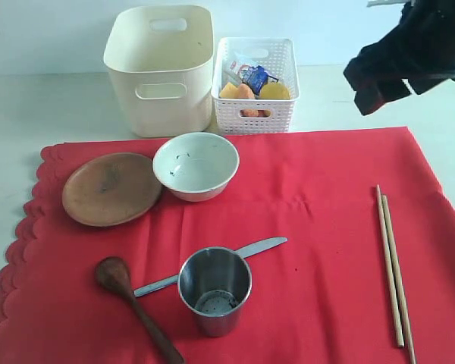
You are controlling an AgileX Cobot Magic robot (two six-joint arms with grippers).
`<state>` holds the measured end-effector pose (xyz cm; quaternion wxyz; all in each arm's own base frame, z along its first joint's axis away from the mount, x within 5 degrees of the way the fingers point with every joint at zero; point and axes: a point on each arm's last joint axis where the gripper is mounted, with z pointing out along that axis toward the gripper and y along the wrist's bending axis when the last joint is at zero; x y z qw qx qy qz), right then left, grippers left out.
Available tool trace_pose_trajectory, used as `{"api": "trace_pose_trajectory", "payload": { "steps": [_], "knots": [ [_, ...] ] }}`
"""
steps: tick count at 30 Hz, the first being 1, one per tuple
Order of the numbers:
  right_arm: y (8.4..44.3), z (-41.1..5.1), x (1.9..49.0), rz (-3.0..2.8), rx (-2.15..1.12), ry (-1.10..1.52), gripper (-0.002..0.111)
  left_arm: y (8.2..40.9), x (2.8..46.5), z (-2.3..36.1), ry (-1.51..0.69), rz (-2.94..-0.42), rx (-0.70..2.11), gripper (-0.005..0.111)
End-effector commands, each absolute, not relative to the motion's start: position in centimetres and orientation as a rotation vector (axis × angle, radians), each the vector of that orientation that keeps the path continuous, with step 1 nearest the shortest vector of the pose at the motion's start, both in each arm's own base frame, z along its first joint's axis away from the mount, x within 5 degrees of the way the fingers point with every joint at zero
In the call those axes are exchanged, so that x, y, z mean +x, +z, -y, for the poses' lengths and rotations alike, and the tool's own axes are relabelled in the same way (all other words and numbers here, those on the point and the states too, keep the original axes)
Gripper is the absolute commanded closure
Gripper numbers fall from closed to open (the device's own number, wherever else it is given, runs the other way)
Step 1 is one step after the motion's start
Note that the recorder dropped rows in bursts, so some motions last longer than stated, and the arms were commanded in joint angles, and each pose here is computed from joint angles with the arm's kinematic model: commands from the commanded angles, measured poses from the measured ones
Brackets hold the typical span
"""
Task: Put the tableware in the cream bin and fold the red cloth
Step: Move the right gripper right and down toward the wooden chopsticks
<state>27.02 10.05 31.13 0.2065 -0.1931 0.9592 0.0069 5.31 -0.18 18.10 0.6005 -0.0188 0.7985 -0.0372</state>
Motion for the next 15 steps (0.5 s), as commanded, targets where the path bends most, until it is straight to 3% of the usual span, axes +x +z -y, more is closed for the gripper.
{"api": "trace_pose_trajectory", "payload": {
  "steps": [1, 15],
  "knots": [
    [31.5, -9.2, 25.2, -2.647, -0.523, 0.010, 0.042, 18.1, 5.3, 0.1, -0.083, -1.839, -0.047, 0.107],
    [27.3, -9.0, 24.5, -2.603, -0.547, 0.029, 0.042, 18.1, 5.3, 0.1, -0.083, -1.839, -0.047, 0.107]
  ]
}}
